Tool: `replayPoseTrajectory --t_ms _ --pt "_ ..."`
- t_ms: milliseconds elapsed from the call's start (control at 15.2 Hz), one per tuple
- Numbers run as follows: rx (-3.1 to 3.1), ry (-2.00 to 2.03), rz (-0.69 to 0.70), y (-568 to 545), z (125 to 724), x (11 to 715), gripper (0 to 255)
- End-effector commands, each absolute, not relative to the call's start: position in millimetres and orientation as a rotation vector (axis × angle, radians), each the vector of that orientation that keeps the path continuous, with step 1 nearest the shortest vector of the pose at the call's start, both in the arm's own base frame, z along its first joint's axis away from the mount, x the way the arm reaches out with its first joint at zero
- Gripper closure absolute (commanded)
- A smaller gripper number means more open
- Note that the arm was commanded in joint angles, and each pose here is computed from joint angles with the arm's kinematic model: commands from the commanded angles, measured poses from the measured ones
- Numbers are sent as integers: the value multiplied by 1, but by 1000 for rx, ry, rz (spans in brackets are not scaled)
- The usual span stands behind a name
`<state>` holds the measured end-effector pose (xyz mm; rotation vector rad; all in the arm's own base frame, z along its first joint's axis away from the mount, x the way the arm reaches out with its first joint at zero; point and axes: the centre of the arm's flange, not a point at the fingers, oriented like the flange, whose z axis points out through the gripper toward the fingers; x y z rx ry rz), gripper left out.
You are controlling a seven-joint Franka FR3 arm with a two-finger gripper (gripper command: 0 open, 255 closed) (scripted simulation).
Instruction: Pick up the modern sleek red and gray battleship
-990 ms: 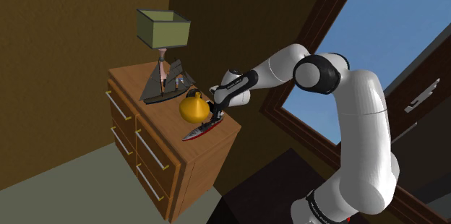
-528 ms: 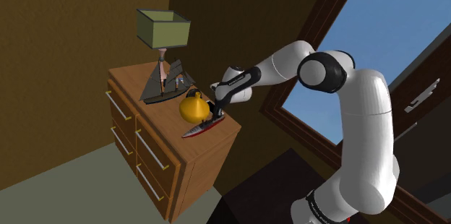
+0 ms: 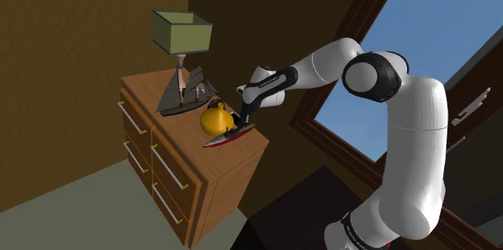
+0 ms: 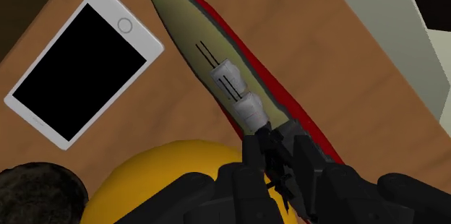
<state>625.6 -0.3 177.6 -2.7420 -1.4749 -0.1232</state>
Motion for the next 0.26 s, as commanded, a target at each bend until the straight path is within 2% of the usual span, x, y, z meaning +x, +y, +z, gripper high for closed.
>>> replayPoseTrajectory --t_ms 0,198 --pt "-2742 -1475 -124 -1 189 626 255" --pt "-2742 -1475 -124 -1 195 626 255"
